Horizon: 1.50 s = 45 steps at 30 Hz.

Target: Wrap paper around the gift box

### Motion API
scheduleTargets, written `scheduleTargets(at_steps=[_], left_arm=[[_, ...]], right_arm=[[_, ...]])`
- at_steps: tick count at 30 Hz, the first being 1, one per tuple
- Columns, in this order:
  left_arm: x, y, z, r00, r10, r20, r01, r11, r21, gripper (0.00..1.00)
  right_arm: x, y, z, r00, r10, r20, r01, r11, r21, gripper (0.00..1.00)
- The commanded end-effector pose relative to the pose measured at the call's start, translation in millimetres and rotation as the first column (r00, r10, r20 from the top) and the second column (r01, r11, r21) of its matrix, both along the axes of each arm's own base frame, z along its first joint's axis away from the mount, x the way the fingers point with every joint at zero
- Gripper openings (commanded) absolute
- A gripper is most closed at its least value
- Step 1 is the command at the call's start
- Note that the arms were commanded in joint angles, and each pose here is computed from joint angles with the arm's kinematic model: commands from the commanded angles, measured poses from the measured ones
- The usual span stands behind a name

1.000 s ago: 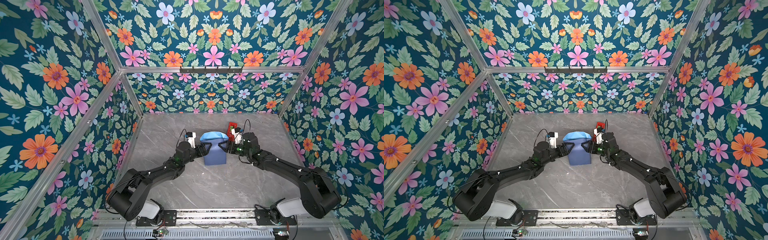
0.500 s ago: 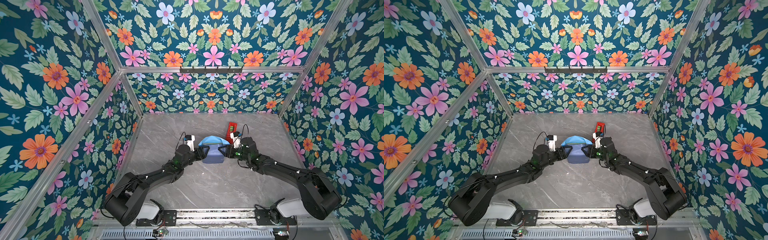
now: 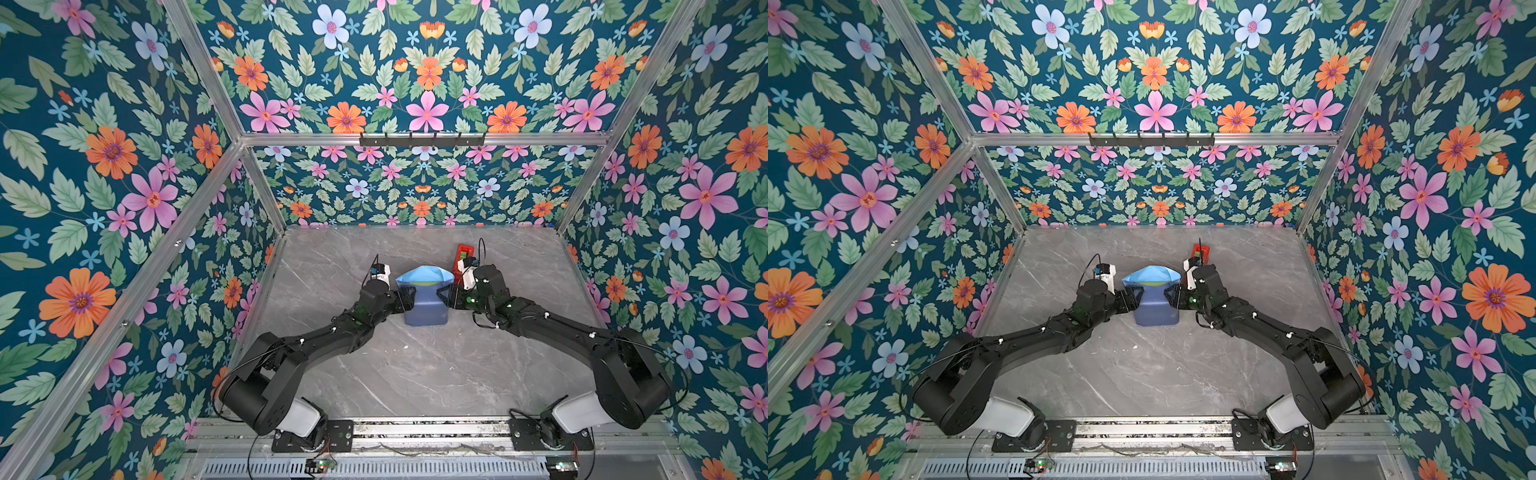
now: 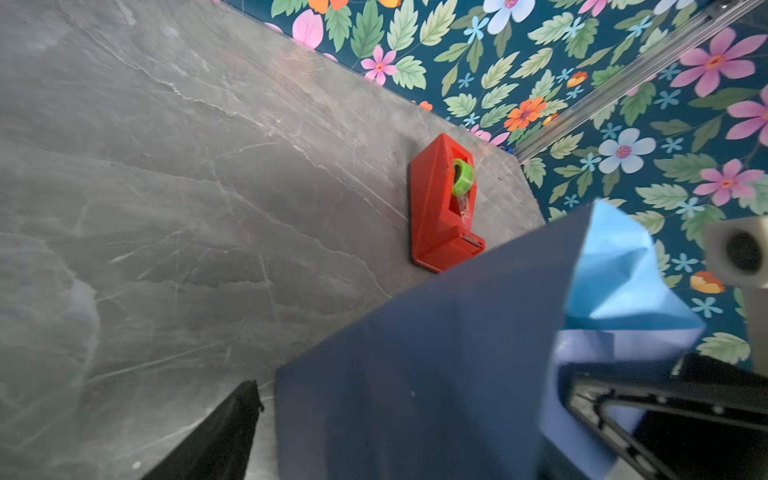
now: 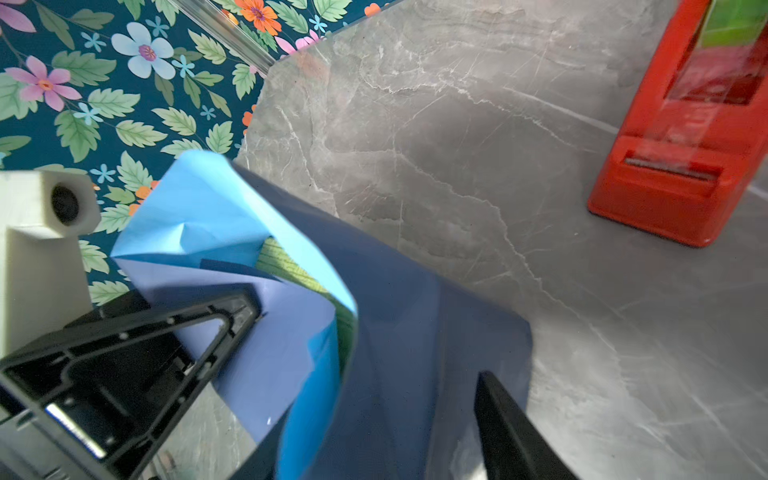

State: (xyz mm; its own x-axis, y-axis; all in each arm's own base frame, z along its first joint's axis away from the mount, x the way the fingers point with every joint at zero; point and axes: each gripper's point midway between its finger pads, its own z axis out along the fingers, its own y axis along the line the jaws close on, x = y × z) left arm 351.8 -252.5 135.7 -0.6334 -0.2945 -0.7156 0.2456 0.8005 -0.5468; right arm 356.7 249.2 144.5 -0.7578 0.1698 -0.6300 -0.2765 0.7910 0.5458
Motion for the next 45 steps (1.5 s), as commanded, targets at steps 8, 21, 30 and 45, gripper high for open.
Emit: scheduleTargets(at_steps=[8,21,30,45], left_arm=[[10.5,4.0,-1.6,1.000,0.007,0.029,-0.009,0.997,0.081,0.78],[23.6,6.0,5.6,0.997,0.013,0.071,-0.023,0.988,0.151,0.73],[26.5,13.8,5.6,0.996,0.032,0.088,-0.050,0.977,0.205,0.69],[38.8,11.3,14.9,0.992,0.016,0.129,-0.052,0.960,0.277,0.47]], right_arm=[[3.2,-14.9,-29.6,0.998,0.001,-0.071,-0.015,0.981,-0.192,0.55],[9.7,-7.4,-21.0,0.996,0.053,-0.068,-0.067,0.973,-0.220,0.48],[16.1,-20.5,-5.5,0.999,0.044,-0.015,-0.046,0.947,-0.318,0.49],[20.1,-19.6,-3.1,0.998,0.063,0.004,-0.057,0.926,-0.373,0.31]])
